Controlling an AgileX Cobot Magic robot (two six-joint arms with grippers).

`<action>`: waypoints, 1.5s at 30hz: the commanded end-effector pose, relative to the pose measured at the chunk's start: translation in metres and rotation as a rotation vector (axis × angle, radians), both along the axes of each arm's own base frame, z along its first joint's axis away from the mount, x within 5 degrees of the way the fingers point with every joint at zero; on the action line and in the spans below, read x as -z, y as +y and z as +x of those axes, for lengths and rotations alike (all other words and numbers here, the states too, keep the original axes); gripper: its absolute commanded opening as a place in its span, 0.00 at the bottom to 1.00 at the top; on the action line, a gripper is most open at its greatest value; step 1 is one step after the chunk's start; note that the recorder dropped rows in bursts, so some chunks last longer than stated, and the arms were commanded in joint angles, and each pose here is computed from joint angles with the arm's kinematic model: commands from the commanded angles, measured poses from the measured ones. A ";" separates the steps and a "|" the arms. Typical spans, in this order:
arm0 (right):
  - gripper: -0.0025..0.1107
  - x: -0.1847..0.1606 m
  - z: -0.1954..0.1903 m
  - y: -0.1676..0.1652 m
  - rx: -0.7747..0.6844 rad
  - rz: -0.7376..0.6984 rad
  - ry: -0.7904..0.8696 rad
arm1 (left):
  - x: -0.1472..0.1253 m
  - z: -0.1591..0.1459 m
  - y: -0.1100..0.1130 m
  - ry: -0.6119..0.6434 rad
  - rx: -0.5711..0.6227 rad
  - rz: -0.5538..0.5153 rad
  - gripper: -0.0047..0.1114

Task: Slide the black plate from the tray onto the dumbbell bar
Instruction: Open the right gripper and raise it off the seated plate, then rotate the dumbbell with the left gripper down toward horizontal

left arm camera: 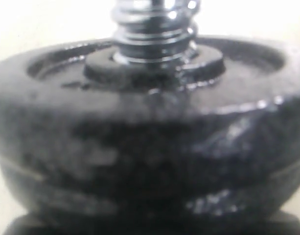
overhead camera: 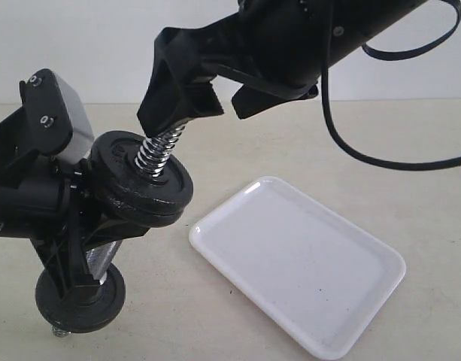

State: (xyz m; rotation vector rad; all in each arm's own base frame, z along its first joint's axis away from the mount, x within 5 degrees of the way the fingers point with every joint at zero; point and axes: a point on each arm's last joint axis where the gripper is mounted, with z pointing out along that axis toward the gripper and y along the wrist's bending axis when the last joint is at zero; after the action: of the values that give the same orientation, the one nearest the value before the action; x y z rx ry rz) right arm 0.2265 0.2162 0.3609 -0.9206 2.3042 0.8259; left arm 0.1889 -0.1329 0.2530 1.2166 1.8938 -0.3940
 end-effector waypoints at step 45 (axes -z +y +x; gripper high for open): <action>0.02 0.005 -0.018 -0.023 -0.090 -0.241 0.061 | 0.006 0.037 0.007 -0.077 -0.308 -0.021 0.08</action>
State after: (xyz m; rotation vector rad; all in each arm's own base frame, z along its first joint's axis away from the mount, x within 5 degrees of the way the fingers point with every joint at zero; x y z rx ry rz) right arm 0.2102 0.1960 0.3533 -1.1324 2.4668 0.6299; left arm 0.2139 -0.1313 0.2346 1.0136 2.0041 -0.2906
